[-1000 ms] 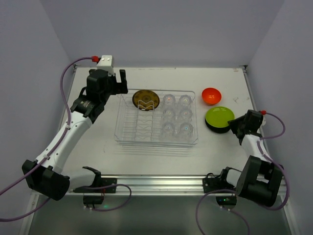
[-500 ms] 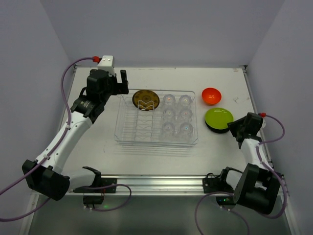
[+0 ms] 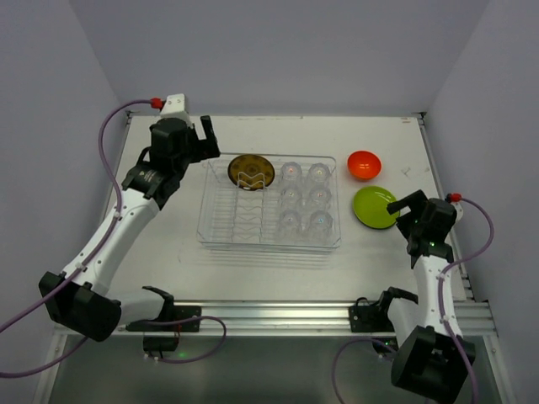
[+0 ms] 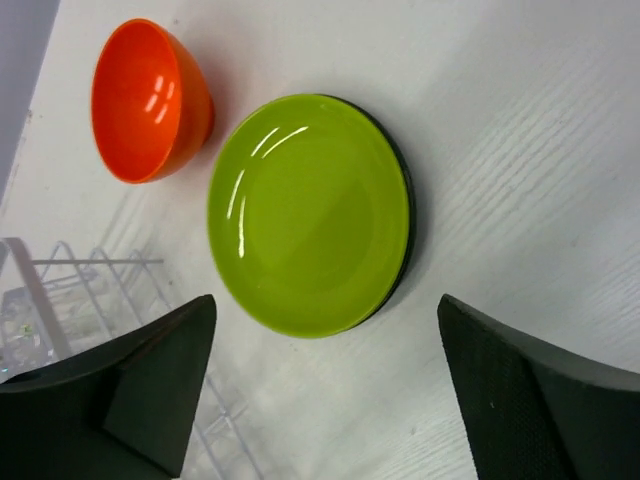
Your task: Unload the mixed dishes from the dish rack
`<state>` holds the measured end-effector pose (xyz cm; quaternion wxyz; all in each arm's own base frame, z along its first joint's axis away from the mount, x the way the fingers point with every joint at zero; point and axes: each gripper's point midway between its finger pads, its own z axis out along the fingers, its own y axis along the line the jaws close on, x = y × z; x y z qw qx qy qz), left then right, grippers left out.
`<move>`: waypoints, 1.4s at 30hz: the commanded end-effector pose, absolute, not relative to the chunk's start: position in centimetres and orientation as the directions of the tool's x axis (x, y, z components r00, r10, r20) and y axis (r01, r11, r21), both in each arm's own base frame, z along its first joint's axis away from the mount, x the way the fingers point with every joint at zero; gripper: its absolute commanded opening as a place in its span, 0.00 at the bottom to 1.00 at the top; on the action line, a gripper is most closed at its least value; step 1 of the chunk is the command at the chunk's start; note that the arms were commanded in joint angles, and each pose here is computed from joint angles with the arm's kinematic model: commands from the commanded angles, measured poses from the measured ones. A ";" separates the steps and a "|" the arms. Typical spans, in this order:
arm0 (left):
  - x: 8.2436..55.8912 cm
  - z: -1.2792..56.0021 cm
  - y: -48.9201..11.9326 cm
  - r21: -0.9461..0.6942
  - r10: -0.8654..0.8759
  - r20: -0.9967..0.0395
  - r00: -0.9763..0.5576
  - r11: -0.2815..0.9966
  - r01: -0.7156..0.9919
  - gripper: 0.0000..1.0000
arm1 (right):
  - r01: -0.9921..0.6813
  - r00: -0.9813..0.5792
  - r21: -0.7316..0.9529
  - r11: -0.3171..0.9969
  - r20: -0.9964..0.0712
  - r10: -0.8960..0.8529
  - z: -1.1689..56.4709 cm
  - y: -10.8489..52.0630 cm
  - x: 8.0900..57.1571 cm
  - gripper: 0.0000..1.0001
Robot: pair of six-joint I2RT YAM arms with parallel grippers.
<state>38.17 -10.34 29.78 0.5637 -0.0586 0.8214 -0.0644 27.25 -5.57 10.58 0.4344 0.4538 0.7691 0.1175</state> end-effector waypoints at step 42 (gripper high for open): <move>45.2 16.1 -21.9 -0.664 -0.970 -0.242 -0.014 0.176 -0.727 0.46 | -0.039 -0.516 0.670 0.741 -0.648 0.559 18.9 7.1 21.0 0.99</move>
